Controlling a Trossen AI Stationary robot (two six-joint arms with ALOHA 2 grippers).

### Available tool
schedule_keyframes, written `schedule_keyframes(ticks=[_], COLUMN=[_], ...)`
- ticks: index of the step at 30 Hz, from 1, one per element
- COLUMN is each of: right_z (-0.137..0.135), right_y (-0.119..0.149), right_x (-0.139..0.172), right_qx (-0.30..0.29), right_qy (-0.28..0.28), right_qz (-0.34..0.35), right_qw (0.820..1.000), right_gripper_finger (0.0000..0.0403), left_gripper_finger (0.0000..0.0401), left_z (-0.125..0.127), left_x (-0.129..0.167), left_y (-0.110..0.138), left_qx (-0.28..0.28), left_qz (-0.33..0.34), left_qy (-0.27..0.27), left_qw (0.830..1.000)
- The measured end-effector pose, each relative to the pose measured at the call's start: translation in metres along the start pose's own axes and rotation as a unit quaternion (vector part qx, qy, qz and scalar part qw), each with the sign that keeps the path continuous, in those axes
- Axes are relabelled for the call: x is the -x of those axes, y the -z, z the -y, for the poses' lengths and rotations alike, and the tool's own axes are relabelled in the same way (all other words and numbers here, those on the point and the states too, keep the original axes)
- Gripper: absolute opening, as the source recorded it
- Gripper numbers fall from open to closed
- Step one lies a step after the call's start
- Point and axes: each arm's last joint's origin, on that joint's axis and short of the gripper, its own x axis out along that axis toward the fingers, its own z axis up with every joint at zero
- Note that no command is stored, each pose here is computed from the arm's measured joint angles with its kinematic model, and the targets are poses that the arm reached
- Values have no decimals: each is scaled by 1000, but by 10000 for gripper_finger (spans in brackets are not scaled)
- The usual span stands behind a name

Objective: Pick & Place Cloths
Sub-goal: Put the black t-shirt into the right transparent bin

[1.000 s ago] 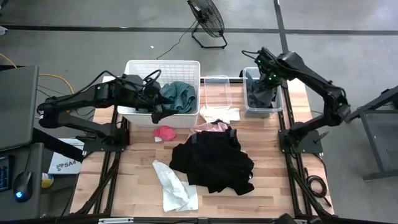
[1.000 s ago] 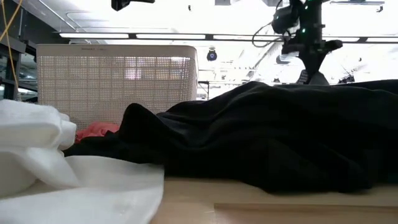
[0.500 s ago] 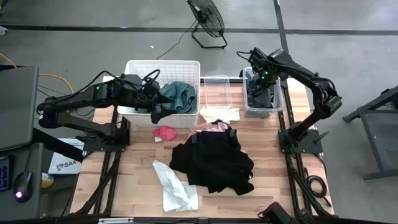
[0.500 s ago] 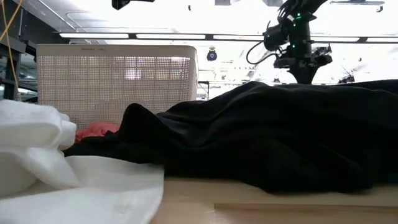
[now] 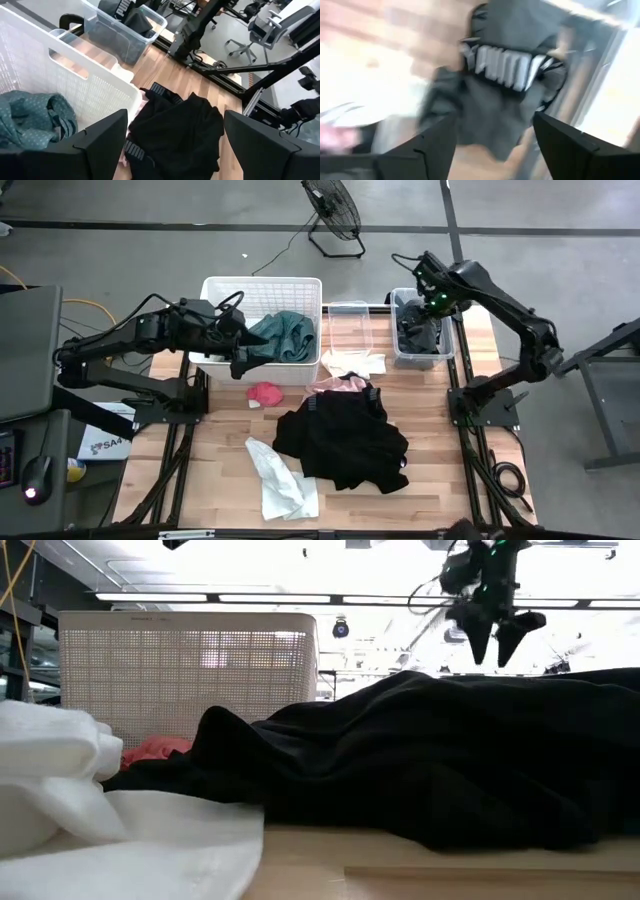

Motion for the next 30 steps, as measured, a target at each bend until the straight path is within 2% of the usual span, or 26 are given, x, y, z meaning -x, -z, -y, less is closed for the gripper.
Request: schedule_keyframes(ticks=[3,6,13,22,26,30], right_z=[1,-6,-30,-89,-127,-163], right_y=[13,31,80,138,163,186], right_x=[18,36,70,82,79,68], right_qx=[-4,5,65,186,268,410], right_qy=[-70,-112,-172,-217,-238,-242], right_qz=[8,26,67,82,108,126], right_qw=[998,993,981,955,927,871], right_gripper_finger=[267,269,270,270,270,270], left_gripper_finger=[324,324,324,324,324,324], left_z=[-2,-3,-5,-6,-7,-8], left_x=[6,11,20,22,22,22], left_y=[3,5,9,11,12,15], left_qx=[-6,-10,-20,-38,-42,-51], left_qz=[-7,-7,-17,-24,-33,-49], left_qy=[-11,-23,-30,-28,-32,-38], left_qw=[1000,1000,999,999,998,997])
